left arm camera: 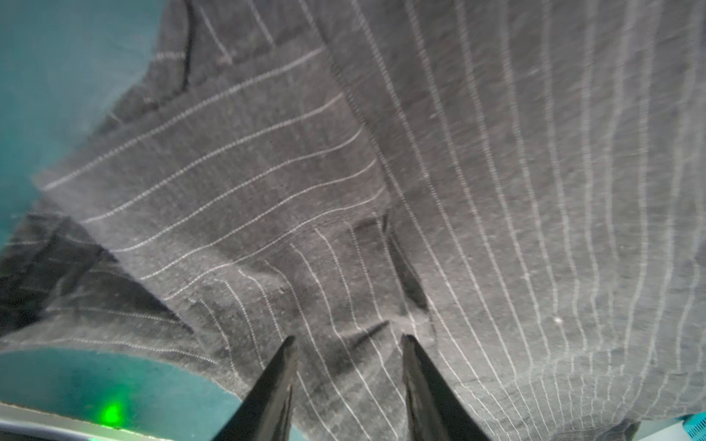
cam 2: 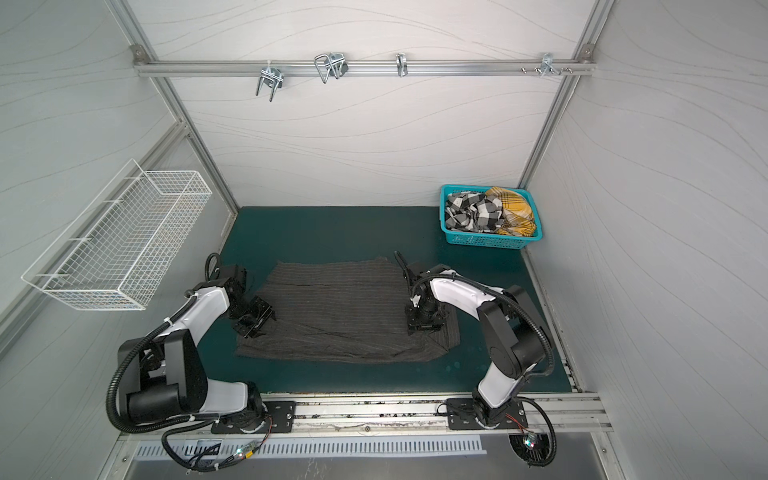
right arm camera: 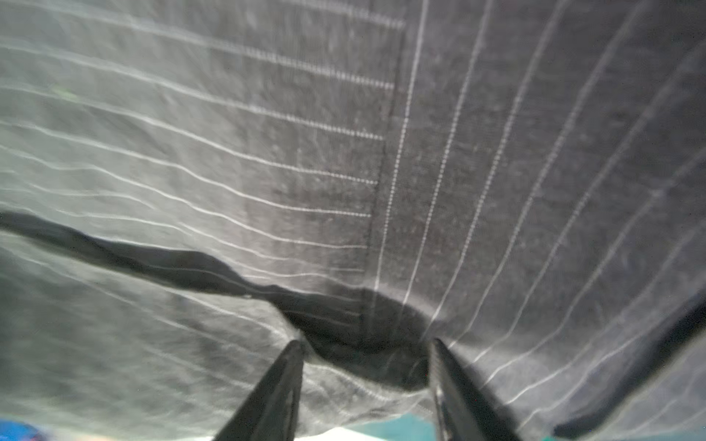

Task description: Fold and stack the long sleeve shirts

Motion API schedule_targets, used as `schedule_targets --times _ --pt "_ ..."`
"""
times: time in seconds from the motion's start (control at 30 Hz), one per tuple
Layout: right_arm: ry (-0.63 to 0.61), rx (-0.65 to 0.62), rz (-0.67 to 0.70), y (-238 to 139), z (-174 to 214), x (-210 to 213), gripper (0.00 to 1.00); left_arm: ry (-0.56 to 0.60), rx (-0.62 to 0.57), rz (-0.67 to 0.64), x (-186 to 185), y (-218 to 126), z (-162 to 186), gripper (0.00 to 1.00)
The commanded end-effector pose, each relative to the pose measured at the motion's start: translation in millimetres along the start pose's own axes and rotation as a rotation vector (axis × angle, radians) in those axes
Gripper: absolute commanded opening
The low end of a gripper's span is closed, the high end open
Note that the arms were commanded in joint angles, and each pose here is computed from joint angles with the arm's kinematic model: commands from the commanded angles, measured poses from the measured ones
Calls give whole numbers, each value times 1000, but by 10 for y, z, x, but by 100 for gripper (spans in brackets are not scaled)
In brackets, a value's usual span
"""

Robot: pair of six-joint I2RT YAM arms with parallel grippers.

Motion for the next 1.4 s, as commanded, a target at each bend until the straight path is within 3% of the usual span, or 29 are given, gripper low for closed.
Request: schedule_targets --times 0.0,0.2,0.4,0.6,0.7,0.77,0.83,0.93,0.97,1.1,1.23,1.37 --pt "-6 -30 41 -19 -28 -43 35 13 2 4 -10 30 -8 44" --pt "21 -71 48 -154 -15 -54 0 17 3 -18 45 70 14 44" --pt "130 -153 154 -349 -62 -281 0 16 14 -57 140 151 56 45" --pt "233 -151 139 -330 -160 -457 3 19 15 -79 175 175 54 46" --pt "183 -141 119 -339 -200 -334 41 23 16 -64 139 142 50 51" --pt "129 -174 149 -458 -187 -238 45 23 0 -40 90 65 33 53" --pt "62 -227 181 -637 -128 -100 44 17 -27 -5 26 -57 23 53" --pt "-22 -259 159 -812 24 154 27 25 -83 60 -101 -264 30 42" --pt "-59 -245 118 -806 99 290 22 37 -91 66 -141 -304 57 38" --pt "-207 -85 -101 -598 470 917 15 87 -31 95 -337 -216 264 25" --pt "-253 45 -210 -365 676 1290 12 41 33 121 -363 -5 384 16" --pt "-194 87 -180 -66 566 1330 10 19 68 116 -337 141 411 12"
Point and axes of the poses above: each gripper's point midway between its finger pads, its own y axis out along the fingers, its own x axis along the line the jaws close on, z = x × y, the point moved 3 cm from there along -y, back along the fingers, and after that the axes turned 12 degrees about y, right-handed, at the moved point
